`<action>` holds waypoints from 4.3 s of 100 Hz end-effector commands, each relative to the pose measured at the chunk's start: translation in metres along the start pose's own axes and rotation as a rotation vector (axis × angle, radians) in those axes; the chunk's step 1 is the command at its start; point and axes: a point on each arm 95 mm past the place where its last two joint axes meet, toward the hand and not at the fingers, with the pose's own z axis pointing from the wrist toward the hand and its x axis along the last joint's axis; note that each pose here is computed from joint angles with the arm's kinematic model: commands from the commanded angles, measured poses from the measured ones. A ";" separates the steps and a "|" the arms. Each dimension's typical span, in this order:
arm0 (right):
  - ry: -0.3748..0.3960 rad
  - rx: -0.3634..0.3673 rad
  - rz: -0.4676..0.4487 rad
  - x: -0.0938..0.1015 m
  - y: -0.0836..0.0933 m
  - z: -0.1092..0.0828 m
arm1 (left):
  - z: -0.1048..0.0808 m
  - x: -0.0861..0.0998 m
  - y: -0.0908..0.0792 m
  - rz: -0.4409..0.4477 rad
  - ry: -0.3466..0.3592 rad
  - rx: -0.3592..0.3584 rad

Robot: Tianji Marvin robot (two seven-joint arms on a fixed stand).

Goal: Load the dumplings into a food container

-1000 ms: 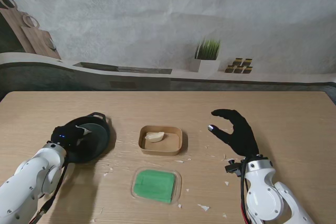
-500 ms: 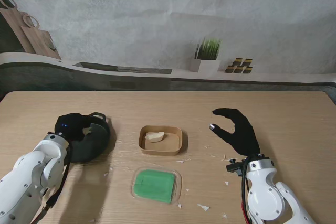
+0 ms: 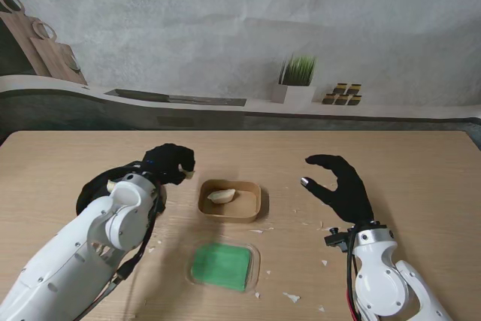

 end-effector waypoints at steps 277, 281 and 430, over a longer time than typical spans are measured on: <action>-0.014 0.027 -0.002 0.000 -0.007 -0.002 | -0.038 -0.176 0.026 0.445 -0.243 -0.435; -0.014 0.025 -0.003 0.000 -0.007 -0.002 | -0.038 -0.176 0.029 0.447 -0.244 -0.432; -0.018 0.023 -0.006 -0.002 -0.007 -0.001 | -0.037 -0.181 0.074 0.530 -0.246 -0.314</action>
